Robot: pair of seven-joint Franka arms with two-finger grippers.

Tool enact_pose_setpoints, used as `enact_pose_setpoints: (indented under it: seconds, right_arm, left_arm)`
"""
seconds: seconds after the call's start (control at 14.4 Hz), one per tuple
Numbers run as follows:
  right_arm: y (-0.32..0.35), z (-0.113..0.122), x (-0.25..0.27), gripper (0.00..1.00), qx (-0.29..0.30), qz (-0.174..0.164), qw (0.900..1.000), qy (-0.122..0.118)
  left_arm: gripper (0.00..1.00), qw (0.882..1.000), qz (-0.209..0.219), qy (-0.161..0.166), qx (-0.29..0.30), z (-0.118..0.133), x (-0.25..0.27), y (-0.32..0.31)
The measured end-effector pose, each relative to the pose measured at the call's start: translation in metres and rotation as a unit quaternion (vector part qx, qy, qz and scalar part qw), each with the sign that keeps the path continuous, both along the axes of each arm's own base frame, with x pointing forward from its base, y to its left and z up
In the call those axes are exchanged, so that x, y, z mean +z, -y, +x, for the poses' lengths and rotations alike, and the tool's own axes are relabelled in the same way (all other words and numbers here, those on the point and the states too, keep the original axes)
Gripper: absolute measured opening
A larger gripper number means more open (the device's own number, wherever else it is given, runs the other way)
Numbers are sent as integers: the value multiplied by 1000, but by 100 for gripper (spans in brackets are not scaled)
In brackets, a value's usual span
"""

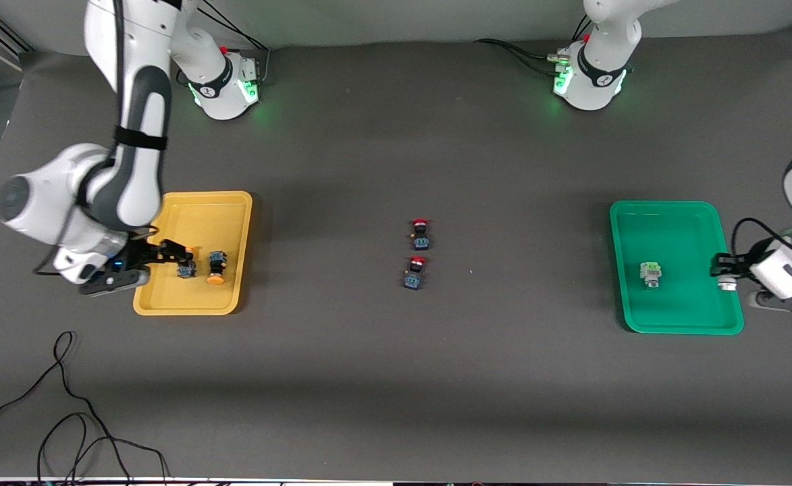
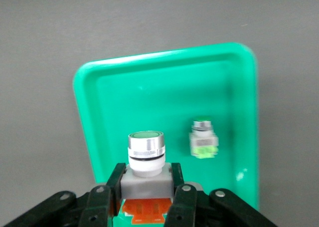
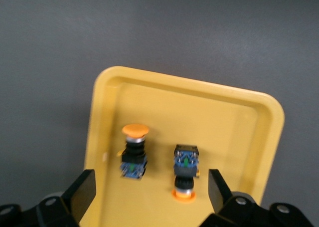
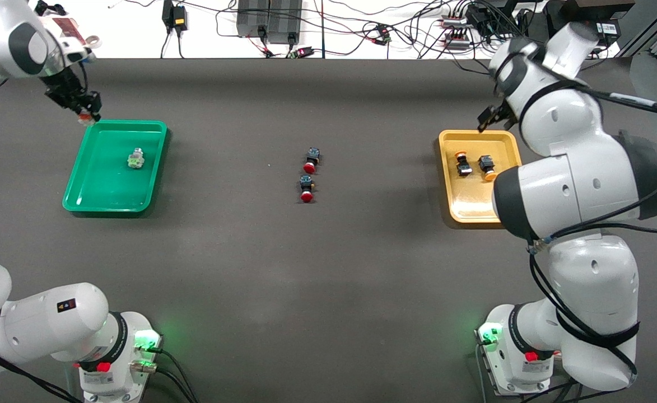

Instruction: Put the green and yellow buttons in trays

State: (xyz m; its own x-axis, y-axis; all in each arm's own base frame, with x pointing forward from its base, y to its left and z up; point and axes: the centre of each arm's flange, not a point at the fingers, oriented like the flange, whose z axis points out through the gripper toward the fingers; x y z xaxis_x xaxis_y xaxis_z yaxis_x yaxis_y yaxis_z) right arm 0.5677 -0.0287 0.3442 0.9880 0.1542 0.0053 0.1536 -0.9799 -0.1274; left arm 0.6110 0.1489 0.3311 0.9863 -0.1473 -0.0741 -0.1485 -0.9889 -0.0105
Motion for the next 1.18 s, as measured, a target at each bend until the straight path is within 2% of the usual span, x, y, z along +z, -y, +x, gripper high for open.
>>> enact_pose_setpoints:
  seconds: [0.21,0.35,0.55,0.62,0.69,0.83,0.97,1.18]
  right_arm:
    - [4,11,73,100,-13,7,1000,-26]
    - [0,14,126,100,-21,5,999,-35]
    - [-16,12,208,100,-38,-10,998,-52]
    - [-21,11,232,100,-42,-23,997,-54]
    - [-25,11,254,100,-44,-34,997,-53]
    - [-18,11,289,100,-54,-58,996,-43]
    - [11,8,307,100,-75,-62,994,-46]
    - [24,13,302,100,-80,-53,994,-53]
  left_arm:
    - [41,1000,0,-6,-4,-4,-62,-23]
    - [41,1000,-4,-11,-5,-7,-98,-28]
    - [41,1000,-9,-22,2,-11,-119,-35]
    - [45,1000,-9,-21,3,-11,-118,-36]
    - [54,1000,-8,-20,4,-10,-116,-36]
    - [76,1000,-7,-16,9,-8,-112,-36]
    - [98,1000,-3,-8,15,-3,-99,-35]
    - [99,1000,4,-18,16,4,-41,-19]
